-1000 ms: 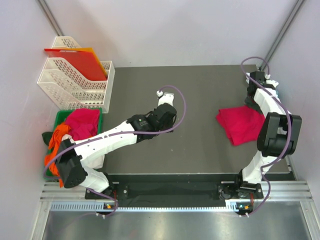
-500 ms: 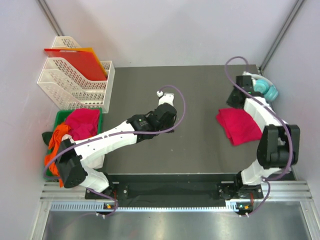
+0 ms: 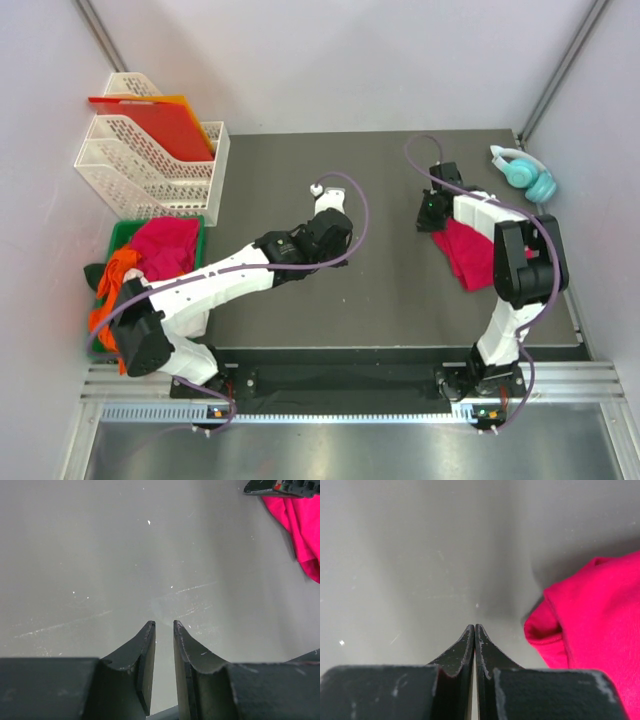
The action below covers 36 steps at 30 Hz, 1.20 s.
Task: Fold and stack the t-shirts
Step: Neatly place the folded tshirt to the corner
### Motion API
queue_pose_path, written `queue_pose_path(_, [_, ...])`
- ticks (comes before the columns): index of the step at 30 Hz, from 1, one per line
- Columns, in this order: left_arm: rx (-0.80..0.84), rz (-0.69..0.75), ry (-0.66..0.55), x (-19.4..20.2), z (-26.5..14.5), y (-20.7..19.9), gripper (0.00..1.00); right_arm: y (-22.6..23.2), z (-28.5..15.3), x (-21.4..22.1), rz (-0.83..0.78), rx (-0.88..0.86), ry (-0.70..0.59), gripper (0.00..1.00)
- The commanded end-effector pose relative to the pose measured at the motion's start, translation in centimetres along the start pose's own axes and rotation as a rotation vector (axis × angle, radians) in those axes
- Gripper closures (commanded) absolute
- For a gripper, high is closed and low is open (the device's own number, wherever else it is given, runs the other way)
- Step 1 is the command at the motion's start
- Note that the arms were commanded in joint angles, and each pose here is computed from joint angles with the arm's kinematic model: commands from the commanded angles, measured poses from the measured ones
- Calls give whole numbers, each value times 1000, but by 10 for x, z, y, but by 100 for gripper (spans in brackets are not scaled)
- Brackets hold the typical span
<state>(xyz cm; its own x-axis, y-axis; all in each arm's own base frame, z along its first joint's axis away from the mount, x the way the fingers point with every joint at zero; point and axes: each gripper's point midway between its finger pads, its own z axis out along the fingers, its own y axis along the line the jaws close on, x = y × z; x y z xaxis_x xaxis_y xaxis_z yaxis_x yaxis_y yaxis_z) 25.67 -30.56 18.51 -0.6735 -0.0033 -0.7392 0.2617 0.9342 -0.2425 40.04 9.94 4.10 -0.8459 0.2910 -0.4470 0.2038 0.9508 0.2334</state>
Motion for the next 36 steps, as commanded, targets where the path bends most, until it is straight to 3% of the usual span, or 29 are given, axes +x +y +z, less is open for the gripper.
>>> queue_pose_path(1, [12, -32, -47, -13, -7, -4, 74, 3, 2, -15, 13, 18, -55, 100])
queue_pose_path(18, [-18, -48, -8, -8, 8, -10, 74, -67, -4, -29, 148, 275, -73, 100])
queue_pose_path(36, [-52, -49, -5, -6, 6, -2, 74, -86, 10, -36, 190, 323, -55, 100])
